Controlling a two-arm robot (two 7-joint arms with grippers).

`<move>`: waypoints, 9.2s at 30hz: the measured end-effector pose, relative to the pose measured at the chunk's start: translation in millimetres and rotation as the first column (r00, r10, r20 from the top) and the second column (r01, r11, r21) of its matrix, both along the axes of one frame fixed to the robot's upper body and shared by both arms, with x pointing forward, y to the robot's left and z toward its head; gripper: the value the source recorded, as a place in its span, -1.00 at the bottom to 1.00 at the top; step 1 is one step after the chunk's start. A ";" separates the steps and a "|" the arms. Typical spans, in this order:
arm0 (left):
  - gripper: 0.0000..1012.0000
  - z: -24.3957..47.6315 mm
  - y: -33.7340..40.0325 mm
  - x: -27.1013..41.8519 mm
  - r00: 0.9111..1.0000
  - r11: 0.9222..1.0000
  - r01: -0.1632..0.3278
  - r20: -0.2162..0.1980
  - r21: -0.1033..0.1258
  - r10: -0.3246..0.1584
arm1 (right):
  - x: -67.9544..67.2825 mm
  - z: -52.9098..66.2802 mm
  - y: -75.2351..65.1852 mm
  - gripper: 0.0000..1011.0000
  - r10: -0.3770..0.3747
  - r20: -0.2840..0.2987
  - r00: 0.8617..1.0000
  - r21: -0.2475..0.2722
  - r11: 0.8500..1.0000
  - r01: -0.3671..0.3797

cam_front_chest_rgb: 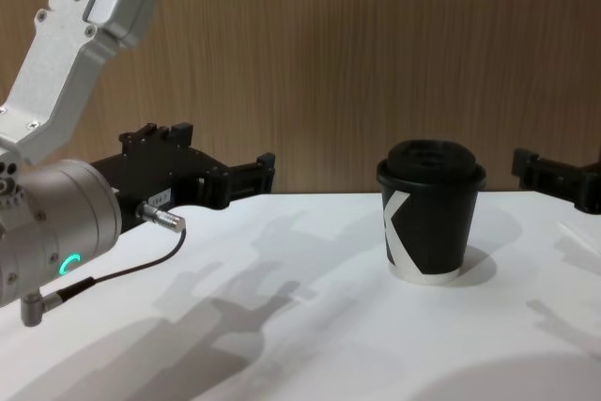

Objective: Pick up the straw with one hand, pass it to the other hand, and insert it into the cup.

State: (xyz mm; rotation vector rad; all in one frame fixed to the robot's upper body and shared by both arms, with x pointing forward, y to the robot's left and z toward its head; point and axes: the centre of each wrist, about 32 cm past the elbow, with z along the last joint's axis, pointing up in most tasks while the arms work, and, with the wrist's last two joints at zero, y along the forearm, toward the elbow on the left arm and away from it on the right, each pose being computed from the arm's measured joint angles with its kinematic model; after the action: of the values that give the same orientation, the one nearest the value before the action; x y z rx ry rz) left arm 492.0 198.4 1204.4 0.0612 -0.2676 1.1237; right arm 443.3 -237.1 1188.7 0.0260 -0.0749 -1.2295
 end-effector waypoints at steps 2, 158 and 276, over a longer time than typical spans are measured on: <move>0.98 0.0 0.0 0.0 1.000 1.000 0.000 0.000 0.000 0.000 | 0.0 0.0 0.0 0.98 0.000 0.000 1.000 0.000 1.000 0.000; 0.98 0.0 0.0 0.0 1.000 1.000 0.000 0.000 0.000 0.000 | -12.4 -23.0 -62.4 0.98 -0.130 -0.270 0.954 -0.113 0.988 0.102; 0.98 0.0 0.0 0.0 1.000 1.000 0.000 0.000 0.000 0.000 | -5.1 -5.2 -63.0 -1.00 -0.076 0.011 0.997 -0.197 0.977 0.076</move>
State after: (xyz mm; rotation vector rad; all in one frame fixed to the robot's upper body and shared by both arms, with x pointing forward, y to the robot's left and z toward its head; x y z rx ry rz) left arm 492.0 198.4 1204.4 0.0612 -0.2676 1.1237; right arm 438.2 -300.2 1183.5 -0.1493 -0.2021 -1.2935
